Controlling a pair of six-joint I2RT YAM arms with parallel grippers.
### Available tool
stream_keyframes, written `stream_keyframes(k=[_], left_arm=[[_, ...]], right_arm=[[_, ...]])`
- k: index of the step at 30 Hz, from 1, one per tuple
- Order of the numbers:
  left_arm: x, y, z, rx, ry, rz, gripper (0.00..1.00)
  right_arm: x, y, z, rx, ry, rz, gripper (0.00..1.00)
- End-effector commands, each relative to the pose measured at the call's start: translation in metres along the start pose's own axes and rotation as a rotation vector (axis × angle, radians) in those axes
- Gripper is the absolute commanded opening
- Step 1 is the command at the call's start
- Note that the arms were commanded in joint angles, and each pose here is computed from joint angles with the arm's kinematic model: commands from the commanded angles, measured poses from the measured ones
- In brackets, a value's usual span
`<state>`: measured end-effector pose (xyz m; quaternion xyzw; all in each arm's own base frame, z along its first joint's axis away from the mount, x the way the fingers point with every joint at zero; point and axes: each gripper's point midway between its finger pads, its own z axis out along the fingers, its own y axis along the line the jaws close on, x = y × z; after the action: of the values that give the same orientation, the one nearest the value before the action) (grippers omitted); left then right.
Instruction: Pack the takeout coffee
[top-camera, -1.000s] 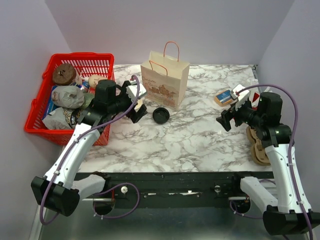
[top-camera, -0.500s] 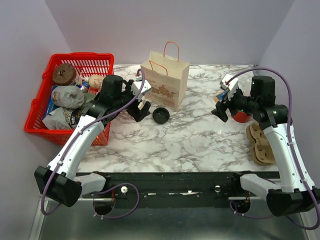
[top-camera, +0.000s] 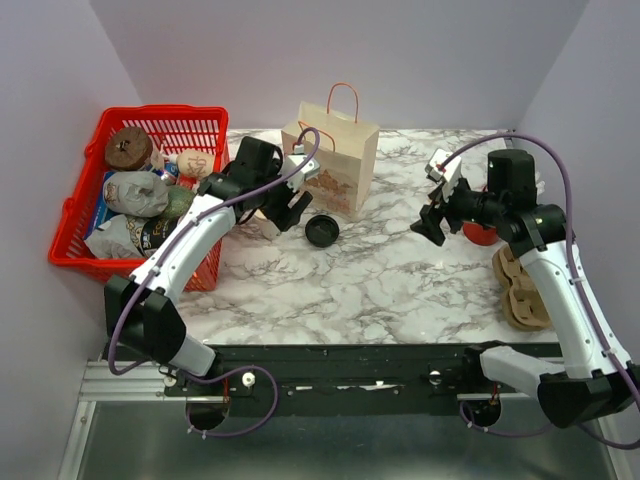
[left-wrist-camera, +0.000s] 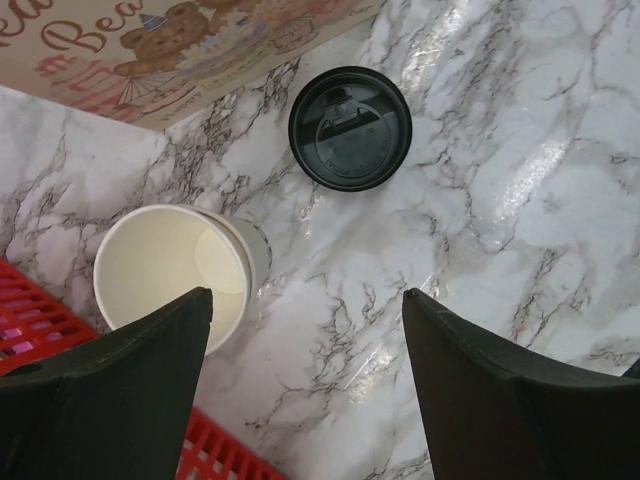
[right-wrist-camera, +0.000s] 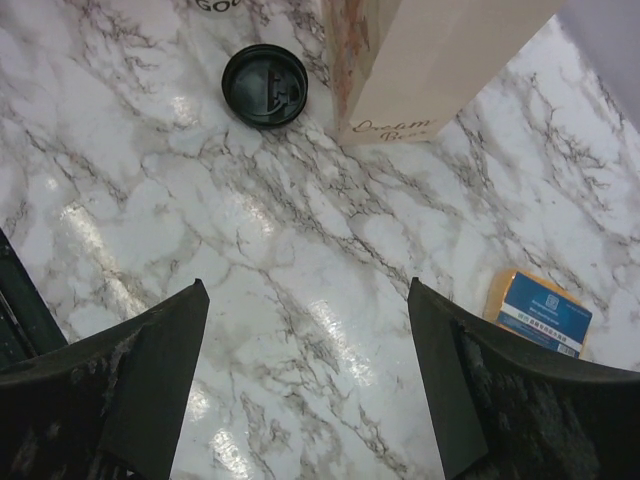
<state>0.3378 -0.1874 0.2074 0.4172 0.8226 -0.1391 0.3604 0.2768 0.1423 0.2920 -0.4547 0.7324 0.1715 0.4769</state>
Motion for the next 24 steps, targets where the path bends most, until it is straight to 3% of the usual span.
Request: stream_keyframes(k=[1, 6, 10, 19, 24], left_arm=[[0.011, 0.021, -0.002, -0.119, 0.092, -0.057, 0.82], [0.024, 0.028, 0.006, -0.136, 0.178, -0.063, 0.69], [0.032, 0.034, 0.01, -0.157, 0.251, -0.083, 0.67], [0.039, 0.036, 0.026, -0.135, 0.302, -0.093, 0.51], [0.042, 0.041, 0.029, -0.15, 0.312, -0.077, 0.48]], right_arm=[[0.004, 0.006, -0.001, -0.034, 0.022, -0.022, 0.9], [0.007, 0.005, 0.002, -0.033, 0.03, -0.014, 0.9], [0.009, 0.006, 0.003, -0.03, 0.03, 0.006, 0.9], [0.023, 0.009, 0.003, -0.026, 0.064, 0.01, 0.9], [0.023, 0.008, 0.004, -0.018, 0.06, 0.009, 0.9]])
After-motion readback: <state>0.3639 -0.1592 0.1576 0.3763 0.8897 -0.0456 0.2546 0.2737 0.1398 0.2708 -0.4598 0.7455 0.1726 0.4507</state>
